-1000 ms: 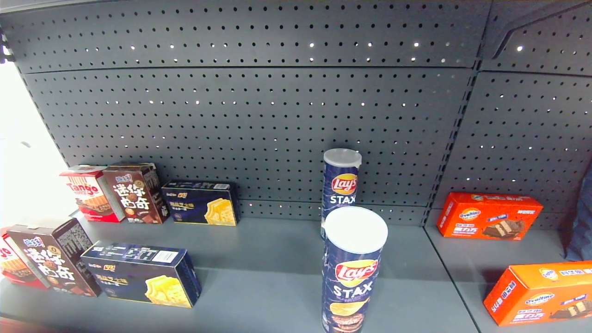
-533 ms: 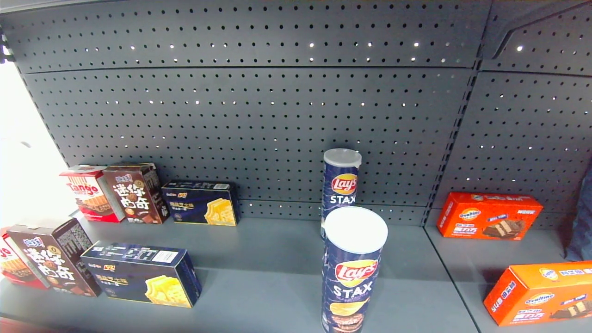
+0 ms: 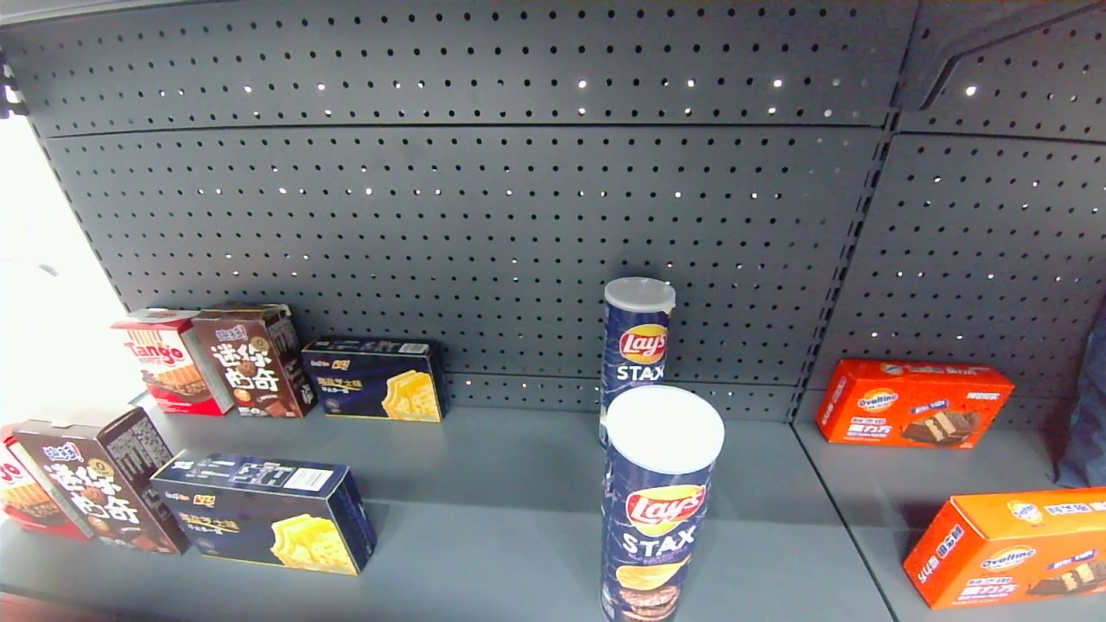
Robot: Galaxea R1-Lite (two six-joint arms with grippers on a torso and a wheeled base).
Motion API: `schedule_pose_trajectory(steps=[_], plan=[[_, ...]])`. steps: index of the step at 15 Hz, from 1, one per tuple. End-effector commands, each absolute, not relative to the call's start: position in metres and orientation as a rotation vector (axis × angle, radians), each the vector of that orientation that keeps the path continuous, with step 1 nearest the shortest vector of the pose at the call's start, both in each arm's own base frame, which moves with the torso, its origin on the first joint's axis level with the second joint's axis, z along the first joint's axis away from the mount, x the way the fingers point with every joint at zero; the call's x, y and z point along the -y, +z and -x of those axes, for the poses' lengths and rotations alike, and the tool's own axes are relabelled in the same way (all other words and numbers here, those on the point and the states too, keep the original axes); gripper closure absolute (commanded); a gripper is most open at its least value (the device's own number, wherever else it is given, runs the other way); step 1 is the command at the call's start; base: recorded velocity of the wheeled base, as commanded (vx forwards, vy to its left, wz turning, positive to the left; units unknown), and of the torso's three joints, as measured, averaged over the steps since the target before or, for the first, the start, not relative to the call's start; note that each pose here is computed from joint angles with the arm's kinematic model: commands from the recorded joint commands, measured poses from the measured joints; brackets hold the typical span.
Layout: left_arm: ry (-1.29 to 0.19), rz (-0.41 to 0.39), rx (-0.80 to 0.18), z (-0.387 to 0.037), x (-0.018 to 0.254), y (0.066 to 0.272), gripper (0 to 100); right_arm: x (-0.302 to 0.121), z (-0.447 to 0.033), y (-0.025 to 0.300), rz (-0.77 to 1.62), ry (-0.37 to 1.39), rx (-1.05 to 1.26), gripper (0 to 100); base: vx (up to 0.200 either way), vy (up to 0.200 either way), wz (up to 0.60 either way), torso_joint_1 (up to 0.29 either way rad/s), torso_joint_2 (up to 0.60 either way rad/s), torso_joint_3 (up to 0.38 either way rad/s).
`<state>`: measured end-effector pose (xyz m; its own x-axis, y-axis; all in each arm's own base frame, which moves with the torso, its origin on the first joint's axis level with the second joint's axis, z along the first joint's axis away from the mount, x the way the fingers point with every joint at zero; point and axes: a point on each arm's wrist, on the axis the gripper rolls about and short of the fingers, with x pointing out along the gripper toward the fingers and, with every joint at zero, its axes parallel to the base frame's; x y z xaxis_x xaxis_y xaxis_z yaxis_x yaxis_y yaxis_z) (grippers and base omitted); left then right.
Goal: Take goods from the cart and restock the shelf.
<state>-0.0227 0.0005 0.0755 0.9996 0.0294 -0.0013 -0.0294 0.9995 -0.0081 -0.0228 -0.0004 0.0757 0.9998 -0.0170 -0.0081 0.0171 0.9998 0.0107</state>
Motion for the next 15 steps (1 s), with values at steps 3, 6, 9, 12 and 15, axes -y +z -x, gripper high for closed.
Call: schedule_pose_trajectory(steps=[3, 6, 9, 12, 15], plan=[[0.026, 0.005, -0.001, 0.0228, -0.0004, 0.0753, 0, 0.0004, 0.0227, 0.0756, -0.011, -0.017, -0.009, 0, -0.133, 0.000, 0.00, 0.005, 0.00, 0.000], [0.023, 0.003, 0.000, 0.0228, -0.0004, 0.0755, 0, 0.0004, 0.0227, 0.0756, -0.011, -0.017, -0.009, 0, 0.000, 0.000, 0.00, 0.000, 0.00, 0.000], [0.025, 0.005, 0.000, 0.0228, -0.0004, 0.0755, 0, 0.0004, 0.0227, 0.0756, -0.011, -0.017, -0.009, 0, 0.000, 0.000, -0.20, 0.002, 0.00, 0.004], [0.025, 0.005, 0.000, 0.0228, -0.0004, 0.0755, 0, 0.0003, 0.0227, 0.0756, -0.011, -0.017, -0.009, 0, 0.000, 0.000, -0.40, 0.002, 0.00, -0.002], [0.025, 0.005, 0.000, 0.0228, -0.0004, 0.0755, 0, 0.0003, 0.0227, 0.0756, -0.011, -0.015, -0.009, 0, 0.000, 0.000, 0.00, 0.000, 0.00, 0.000]])
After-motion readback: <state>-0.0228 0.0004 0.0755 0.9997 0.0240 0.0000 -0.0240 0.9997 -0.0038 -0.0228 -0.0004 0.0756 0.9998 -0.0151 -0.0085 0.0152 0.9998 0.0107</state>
